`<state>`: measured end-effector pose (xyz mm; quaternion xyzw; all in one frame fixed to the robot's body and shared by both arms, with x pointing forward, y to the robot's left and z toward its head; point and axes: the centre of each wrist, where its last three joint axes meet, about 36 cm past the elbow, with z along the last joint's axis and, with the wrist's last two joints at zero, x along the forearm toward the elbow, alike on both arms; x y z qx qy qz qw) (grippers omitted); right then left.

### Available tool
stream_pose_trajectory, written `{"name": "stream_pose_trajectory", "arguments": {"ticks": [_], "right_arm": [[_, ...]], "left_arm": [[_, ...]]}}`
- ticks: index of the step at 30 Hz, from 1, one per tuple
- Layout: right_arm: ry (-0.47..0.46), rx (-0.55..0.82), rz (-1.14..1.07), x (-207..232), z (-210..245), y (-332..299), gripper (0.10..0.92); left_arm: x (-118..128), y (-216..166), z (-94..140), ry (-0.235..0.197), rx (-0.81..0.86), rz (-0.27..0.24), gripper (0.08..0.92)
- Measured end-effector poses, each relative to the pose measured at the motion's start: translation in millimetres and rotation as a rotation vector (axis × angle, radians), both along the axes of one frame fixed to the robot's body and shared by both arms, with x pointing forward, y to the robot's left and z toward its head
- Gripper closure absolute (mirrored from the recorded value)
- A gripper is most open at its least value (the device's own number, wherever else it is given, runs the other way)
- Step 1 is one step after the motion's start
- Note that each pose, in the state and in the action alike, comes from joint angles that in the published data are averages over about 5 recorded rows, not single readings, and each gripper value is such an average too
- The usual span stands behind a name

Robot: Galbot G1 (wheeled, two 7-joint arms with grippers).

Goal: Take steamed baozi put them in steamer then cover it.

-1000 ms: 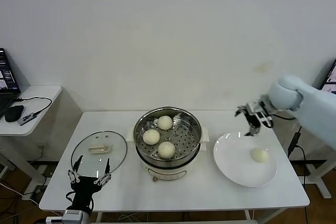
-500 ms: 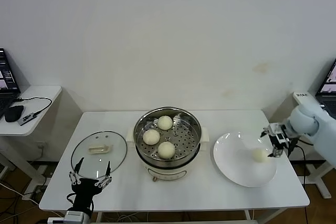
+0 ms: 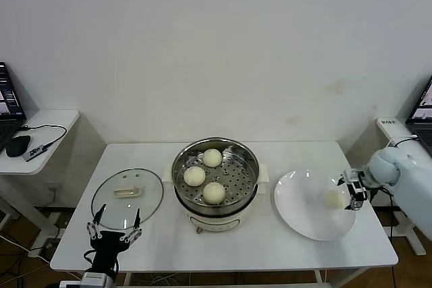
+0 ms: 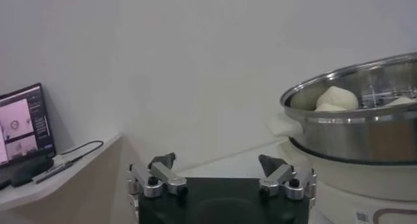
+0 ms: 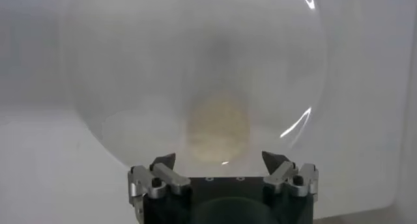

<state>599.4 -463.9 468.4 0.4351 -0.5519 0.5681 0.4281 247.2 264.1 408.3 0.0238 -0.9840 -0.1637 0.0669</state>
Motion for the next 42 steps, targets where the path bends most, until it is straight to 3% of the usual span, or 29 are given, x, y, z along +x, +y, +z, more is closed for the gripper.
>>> {"name": "stream_pose_trajectory", "arguments": {"ticks": [10,23,31,42], "right_arm": [[0.017,0.001,-0.013,9,-23,11,0.21],[0.025,0.003,-0.02,15,-16,16,0.368],[0.002,0.016,-0.015,21,25,21,0.378],[-0.099,0.078,0.022,25,119,59,0.371]], "left_arm": [[1,0,0,0.001,0.002,-0.001,0.177],[1,0,0,-0.001,0.0,0.0,0.177],[1,-2,2,-0.01,-0.006,-0.002,0.177],[3,-6,2,-0.017,-0.014,-0.016,0.177]]}}
